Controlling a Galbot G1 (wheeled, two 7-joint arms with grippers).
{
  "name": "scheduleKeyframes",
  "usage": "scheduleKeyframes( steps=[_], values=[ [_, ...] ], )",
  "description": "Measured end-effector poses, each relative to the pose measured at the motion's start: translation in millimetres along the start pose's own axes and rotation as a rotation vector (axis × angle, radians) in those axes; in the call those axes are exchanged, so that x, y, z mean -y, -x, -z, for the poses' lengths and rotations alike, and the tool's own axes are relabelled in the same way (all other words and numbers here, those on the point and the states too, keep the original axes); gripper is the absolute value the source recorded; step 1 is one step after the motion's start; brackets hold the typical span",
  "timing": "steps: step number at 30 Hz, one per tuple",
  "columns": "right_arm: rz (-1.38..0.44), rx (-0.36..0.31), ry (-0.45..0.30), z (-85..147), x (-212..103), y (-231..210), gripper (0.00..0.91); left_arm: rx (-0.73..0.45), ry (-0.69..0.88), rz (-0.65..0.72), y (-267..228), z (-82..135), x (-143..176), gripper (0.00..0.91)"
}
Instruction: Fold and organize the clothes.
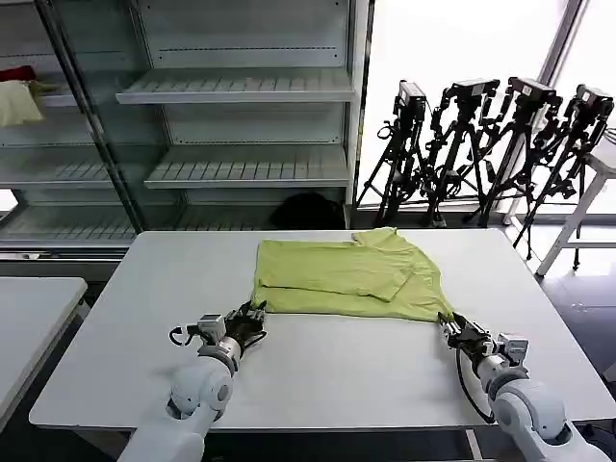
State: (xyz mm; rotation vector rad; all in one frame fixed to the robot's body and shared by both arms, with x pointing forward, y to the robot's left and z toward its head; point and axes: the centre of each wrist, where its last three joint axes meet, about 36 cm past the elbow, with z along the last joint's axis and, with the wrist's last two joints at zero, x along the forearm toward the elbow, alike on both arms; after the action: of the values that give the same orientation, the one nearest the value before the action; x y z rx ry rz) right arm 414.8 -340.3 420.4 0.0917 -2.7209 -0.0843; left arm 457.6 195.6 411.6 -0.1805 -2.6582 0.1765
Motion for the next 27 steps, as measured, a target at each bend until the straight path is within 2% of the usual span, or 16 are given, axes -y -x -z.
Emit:
scheduleKeyframes(
  steps=[8, 17, 27],
  values=[
    [-0.007, 0.0, -0.007, -0.7, 4.6, 0.9, 0.0, 0.008, 0.017, -0.011, -1.4, -6.2, 1.4, 0.0],
    [-0.019, 0.009, -0.023, 7.5, 5.0, -4.8, 0.0, 0.034, 0.043, -0.012, -10.3, -1.4, 5.8, 0.0],
    [0.035, 0.003, -0.058, 19.8, -13.2, -31.9, 0.0, 0.037, 0.092, 0.0, -47.6, -0.9, 6.1, 0.0]
  ],
)
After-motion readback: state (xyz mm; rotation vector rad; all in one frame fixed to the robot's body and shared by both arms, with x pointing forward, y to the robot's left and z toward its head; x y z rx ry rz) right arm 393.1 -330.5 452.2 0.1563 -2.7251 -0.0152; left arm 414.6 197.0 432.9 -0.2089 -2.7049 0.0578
